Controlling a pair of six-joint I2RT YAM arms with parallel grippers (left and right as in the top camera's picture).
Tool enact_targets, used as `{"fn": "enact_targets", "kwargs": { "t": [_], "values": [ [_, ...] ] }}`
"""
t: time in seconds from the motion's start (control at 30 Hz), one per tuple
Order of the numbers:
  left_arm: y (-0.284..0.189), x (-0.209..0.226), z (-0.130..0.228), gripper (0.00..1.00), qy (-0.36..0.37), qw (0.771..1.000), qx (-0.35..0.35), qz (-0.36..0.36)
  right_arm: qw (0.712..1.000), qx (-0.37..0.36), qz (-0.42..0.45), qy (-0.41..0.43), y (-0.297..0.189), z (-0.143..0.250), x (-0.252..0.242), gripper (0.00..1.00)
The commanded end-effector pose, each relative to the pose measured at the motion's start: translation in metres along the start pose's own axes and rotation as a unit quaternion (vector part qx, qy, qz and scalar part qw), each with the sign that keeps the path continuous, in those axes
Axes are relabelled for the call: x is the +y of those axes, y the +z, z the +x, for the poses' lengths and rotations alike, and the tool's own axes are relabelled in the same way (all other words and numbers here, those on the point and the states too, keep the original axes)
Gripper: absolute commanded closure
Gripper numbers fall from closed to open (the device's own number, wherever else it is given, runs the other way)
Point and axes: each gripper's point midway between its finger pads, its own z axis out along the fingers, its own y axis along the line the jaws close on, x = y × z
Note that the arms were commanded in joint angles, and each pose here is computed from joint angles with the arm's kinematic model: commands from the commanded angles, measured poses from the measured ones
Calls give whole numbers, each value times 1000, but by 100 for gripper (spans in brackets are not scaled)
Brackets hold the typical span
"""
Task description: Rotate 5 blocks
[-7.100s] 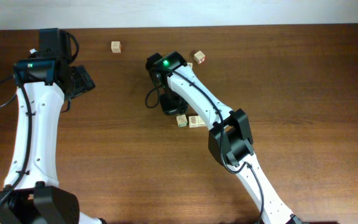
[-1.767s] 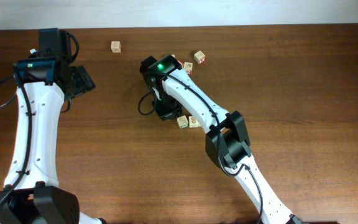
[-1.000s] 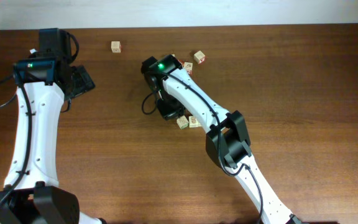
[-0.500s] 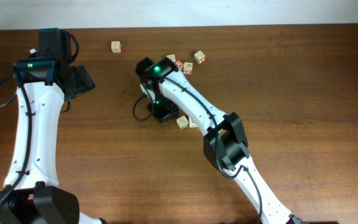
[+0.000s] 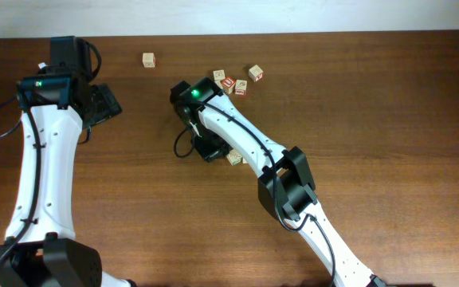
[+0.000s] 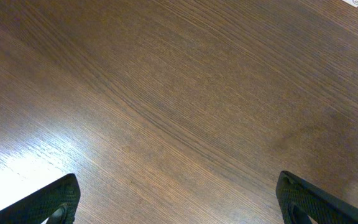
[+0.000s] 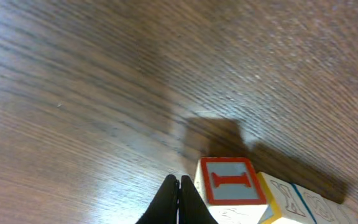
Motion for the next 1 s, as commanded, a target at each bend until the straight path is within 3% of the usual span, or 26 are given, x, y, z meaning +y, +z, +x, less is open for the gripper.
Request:
{"fn": "enact_targets", "kwargs": {
  "t": [0.0,0.67,0.83,0.97],
  "values": [
    [-3,1,-4,1,-8,1000,-7,-4,1000,-9,16,17,-9,0,-12,96],
    [-3,1,-4,1,-8,1000,-7,-4,999,-19,11,39,-10,-6,-31,96],
    [-3,1,-4,1,-8,1000,-7,-4,993,-90,-4,71,-46,-28,-43,94],
    [-3,0,-4,1,-7,1000,-8,-4,978,-168,-27,119,-88,-47,-68,79]
  ]
}}
